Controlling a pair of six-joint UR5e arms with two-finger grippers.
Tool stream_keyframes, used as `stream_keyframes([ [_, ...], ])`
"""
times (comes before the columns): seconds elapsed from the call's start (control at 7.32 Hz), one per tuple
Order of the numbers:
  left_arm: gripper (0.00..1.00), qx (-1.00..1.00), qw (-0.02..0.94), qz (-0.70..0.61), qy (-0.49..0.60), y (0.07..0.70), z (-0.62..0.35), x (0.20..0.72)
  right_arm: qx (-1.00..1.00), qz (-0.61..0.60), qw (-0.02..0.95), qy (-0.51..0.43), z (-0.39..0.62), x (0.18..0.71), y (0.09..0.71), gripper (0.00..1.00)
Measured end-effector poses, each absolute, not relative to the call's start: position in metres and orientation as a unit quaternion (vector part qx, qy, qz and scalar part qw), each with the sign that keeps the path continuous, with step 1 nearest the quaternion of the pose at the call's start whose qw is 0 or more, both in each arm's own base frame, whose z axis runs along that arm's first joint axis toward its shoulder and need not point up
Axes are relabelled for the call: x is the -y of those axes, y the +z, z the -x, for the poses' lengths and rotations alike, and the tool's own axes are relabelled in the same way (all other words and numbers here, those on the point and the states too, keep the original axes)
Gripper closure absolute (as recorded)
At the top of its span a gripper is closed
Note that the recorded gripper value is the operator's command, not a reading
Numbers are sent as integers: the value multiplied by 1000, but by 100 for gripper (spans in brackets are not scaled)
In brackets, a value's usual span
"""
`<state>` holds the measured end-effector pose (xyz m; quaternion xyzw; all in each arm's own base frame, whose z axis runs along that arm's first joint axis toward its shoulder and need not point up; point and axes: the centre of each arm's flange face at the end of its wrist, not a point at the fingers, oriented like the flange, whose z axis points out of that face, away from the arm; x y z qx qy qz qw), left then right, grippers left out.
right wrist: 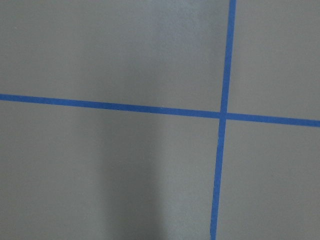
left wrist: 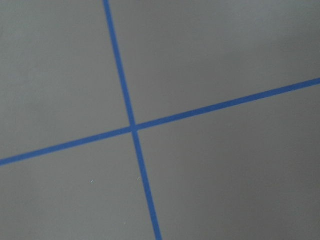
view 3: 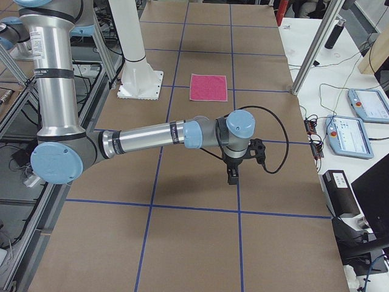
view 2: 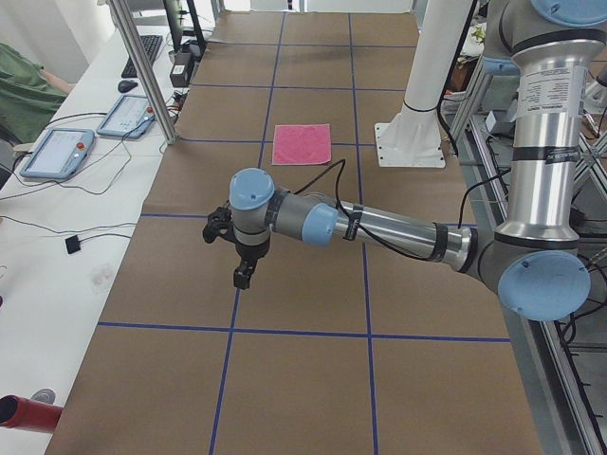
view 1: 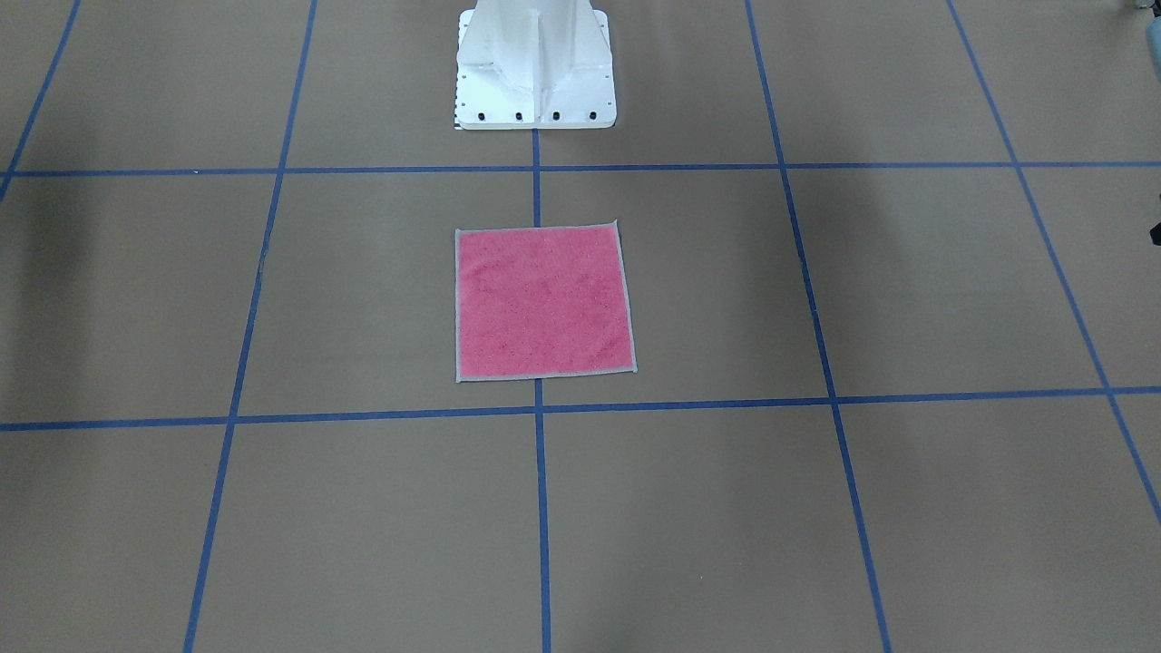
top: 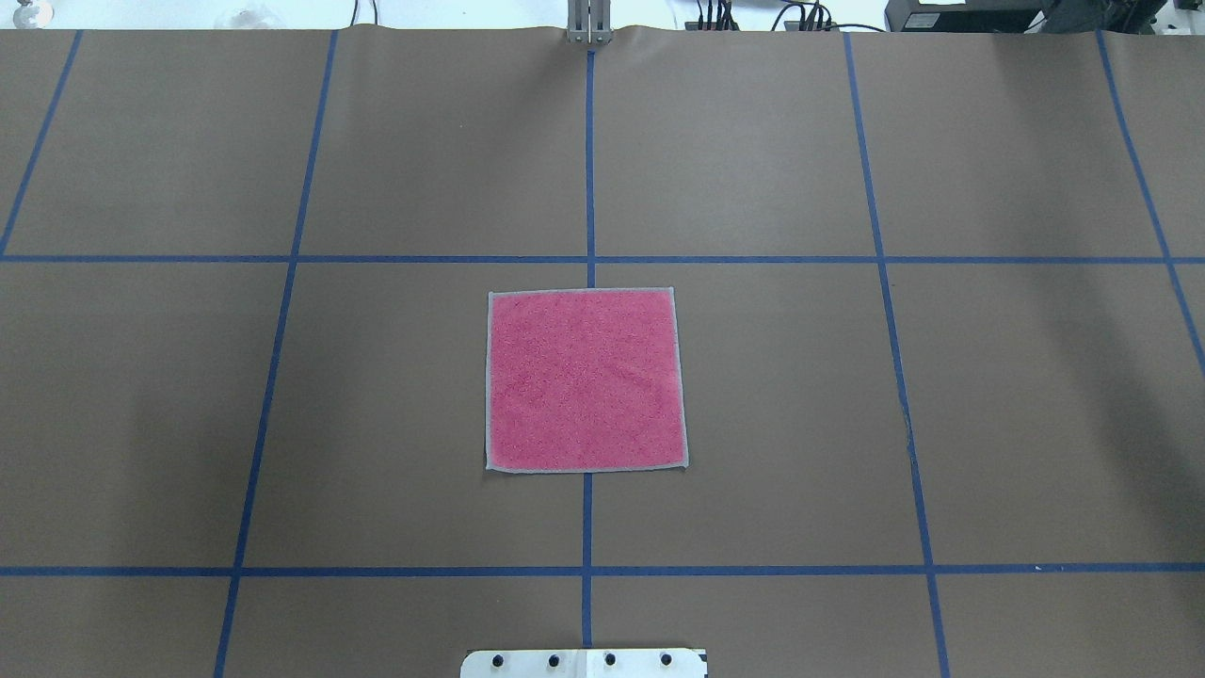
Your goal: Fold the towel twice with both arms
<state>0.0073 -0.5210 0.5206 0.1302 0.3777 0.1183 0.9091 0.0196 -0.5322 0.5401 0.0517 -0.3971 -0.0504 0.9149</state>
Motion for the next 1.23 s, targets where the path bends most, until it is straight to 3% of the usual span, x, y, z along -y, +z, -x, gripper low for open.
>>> stream_keyframes([
  [0.55,0,-442,892,-75,51,385,-179,553,408,-91,902,-105,25,563,482,0],
  [0.82,0,-484,875,-14,-25,334,-272,527,429,-92,893,-97,64,564,470,0],
  [1.23,0,-521,842,21,-141,297,-394,455,491,-54,869,0,170,544,434,0],
])
